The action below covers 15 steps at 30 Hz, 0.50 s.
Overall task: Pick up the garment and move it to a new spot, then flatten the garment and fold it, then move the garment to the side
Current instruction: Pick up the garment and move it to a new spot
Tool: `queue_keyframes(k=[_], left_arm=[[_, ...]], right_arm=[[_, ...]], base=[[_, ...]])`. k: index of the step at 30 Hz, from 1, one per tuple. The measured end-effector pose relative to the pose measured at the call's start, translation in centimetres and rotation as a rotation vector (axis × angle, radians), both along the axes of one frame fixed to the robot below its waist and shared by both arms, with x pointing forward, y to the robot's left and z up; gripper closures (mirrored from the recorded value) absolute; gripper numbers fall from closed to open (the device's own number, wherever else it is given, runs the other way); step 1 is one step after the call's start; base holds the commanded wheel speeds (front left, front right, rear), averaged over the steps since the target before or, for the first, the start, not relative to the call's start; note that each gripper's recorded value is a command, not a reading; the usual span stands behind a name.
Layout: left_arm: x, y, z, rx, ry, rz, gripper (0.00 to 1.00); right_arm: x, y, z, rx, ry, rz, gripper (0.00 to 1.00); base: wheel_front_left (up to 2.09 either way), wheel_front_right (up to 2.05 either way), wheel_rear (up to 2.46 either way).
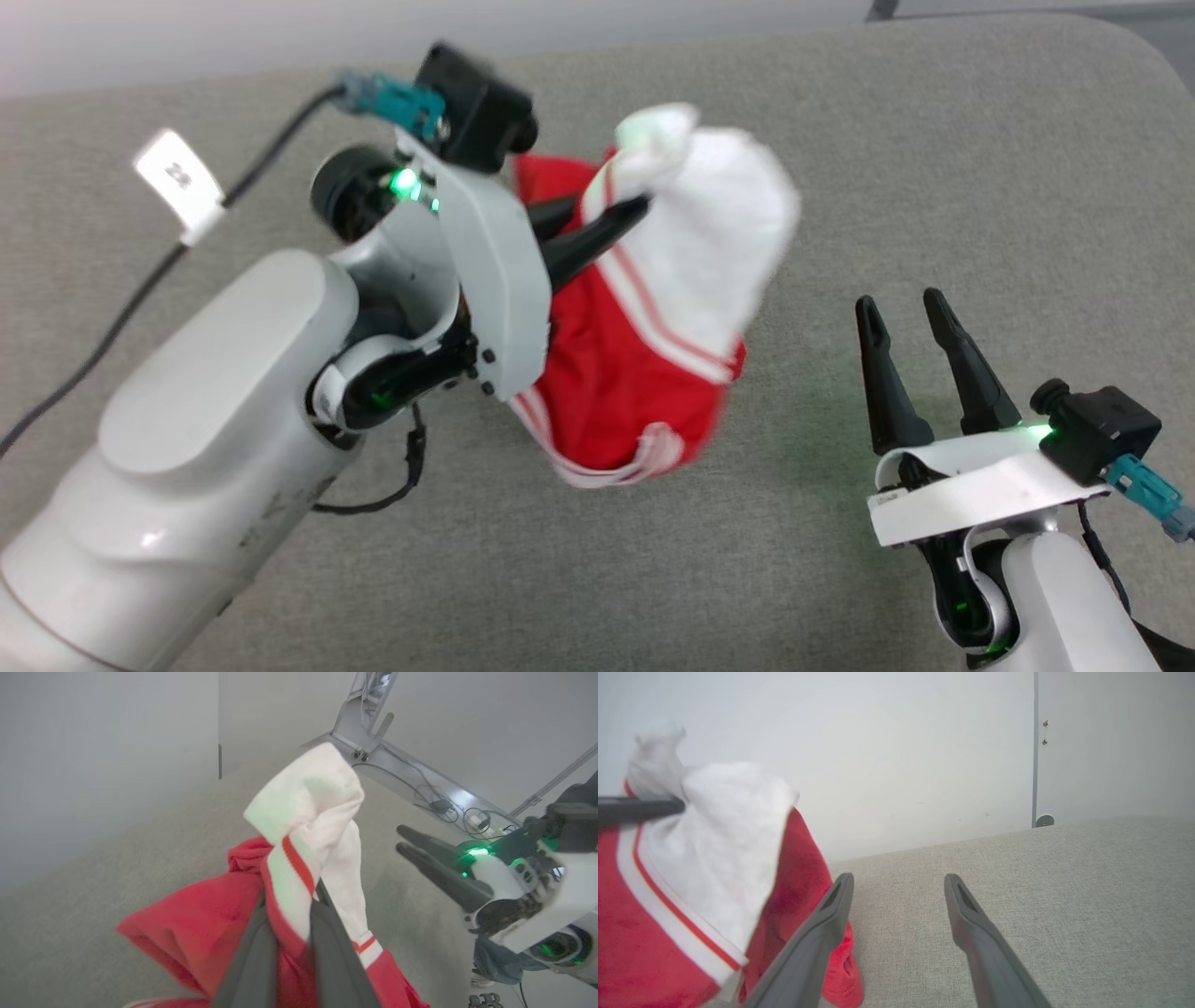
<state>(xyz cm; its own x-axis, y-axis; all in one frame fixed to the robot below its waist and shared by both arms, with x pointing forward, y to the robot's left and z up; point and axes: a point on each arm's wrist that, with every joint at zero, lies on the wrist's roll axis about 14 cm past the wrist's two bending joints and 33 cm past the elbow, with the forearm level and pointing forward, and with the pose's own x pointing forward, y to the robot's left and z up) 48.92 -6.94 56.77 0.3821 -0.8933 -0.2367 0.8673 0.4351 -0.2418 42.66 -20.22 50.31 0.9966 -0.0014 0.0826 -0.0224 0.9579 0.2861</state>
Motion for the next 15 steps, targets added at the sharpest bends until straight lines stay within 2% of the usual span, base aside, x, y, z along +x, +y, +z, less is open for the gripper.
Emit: queue_keyframes(k=[5,15], left_arm=[[1.9,1.0,-6.9,0.13,0.102,0.066,1.0],[3.7,1.1,-14.3,0.293,0.176,0.087,1.0]], right_arm=[[0.0,-0.9,-0.4,0.009,0.01,-0.032,0.0],[0.0,-2.6,-1.1,0.017,0.03,-0.088,0.0]], base=[[0.0,0.0,0.0],[0.0,0.0,0.0]])
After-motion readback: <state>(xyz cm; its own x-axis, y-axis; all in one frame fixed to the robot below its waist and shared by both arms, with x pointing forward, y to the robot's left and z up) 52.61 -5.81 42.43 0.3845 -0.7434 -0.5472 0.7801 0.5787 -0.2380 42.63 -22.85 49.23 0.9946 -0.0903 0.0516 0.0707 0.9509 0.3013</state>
